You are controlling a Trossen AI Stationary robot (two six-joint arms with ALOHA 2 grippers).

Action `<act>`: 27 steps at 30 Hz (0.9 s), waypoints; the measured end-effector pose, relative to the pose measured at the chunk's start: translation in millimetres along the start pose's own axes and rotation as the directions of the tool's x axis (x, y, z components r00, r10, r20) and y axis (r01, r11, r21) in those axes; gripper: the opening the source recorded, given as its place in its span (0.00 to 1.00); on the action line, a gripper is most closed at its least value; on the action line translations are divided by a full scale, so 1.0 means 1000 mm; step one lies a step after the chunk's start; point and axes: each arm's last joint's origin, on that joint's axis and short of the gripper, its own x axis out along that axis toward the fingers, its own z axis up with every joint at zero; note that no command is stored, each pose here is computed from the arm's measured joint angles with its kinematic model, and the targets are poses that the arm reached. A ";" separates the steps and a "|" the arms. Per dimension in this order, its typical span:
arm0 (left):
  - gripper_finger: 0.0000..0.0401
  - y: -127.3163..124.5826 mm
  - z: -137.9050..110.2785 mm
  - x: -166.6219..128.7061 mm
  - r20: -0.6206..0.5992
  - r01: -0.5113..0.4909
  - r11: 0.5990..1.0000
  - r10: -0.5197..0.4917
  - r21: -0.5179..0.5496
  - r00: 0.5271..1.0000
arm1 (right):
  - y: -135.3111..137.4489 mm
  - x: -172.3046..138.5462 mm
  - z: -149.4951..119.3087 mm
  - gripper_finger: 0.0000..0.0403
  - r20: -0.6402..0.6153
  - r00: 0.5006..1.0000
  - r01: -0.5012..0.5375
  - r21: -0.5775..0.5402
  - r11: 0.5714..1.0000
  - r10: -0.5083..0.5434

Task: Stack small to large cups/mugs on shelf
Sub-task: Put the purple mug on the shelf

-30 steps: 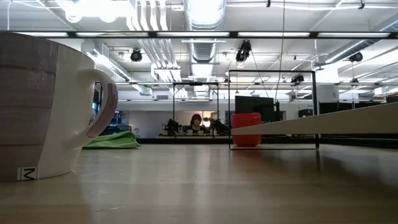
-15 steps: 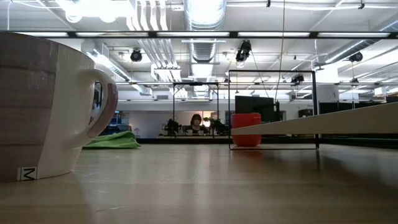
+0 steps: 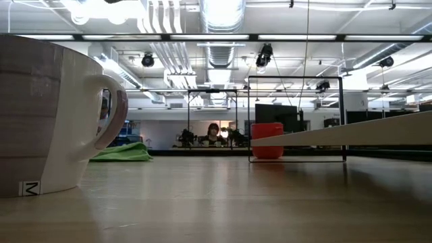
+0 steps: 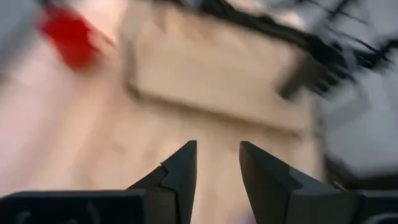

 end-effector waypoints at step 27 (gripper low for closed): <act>0.27 -0.042 -0.055 0.133 -0.581 0.278 0.920 -0.070 0.278 0.811 | -0.021 -0.001 0.019 0.16 0.086 0.994 0.048 0.223 0.974 -0.069</act>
